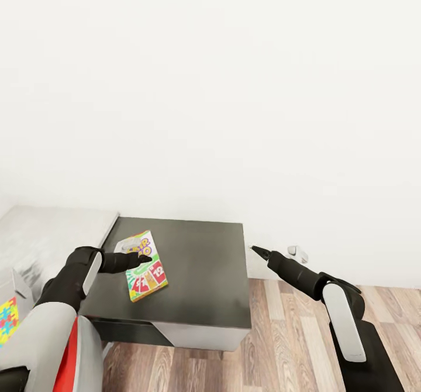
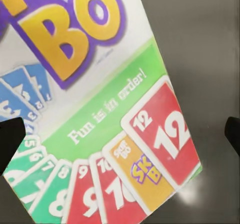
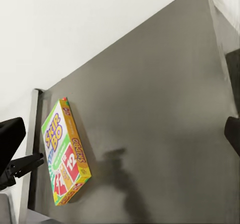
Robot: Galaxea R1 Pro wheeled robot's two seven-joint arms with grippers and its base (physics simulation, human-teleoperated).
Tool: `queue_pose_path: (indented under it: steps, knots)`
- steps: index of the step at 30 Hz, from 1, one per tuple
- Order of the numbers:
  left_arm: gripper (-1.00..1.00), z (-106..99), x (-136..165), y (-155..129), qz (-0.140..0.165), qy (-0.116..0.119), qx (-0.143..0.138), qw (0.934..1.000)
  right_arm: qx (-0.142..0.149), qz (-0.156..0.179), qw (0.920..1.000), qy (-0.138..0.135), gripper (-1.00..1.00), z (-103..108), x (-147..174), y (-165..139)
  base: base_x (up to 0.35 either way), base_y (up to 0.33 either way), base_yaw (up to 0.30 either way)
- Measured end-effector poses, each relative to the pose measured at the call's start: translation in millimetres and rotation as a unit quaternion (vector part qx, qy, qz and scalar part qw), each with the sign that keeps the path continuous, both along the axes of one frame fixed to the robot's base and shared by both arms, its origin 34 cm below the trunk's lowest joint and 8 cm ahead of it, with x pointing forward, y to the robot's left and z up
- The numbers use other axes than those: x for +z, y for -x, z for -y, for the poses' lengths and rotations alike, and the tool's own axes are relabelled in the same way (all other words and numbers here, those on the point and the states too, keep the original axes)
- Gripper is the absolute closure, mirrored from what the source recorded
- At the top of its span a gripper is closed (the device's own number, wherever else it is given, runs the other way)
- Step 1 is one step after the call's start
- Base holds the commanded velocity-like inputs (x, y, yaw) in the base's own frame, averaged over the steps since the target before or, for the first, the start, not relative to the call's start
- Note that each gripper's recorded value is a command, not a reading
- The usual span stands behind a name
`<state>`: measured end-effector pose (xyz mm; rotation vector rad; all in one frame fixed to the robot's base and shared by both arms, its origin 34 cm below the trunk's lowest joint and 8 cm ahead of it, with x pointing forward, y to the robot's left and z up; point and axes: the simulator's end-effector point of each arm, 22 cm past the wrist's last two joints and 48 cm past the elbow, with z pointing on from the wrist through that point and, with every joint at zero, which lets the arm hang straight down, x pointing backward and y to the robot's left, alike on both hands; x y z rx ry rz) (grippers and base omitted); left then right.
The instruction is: Put all the toys in the child's room - the three board games (two on the bed and one on the table), the two jigsaw puzzles on the table, and the tennis ball on the table - inside the toy box on the table in the child's room.
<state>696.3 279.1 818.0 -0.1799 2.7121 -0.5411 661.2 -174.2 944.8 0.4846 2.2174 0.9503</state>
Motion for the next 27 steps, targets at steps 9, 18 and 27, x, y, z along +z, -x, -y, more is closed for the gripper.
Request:
queue_pose_path:
  steps: [9, 18, 27]
  knots:
    - [-1.0, 0, -3, 1, -0.002, 0.0, 0.0, 1.0, 0.0, -0.002, 1.0, 0.0, -1.0, -1, -2, 0, 0.016, -0.024, -0.025]
    - [-1.0, 0, -3, 1, -0.002, 0.0, 0.0, 1.0, 0.0, -0.002, 1.0, -0.001, -1.0, -1, -2, 0, 0.0, -0.001, -0.001]
    - [-1.0, -4, 15, -14, 0.022, -0.013, -0.001, 0.9997, 0.0, -0.002, 1.0, -0.001, -1.0, -1, -2, 0, 0.0, 0.0, 0.0]
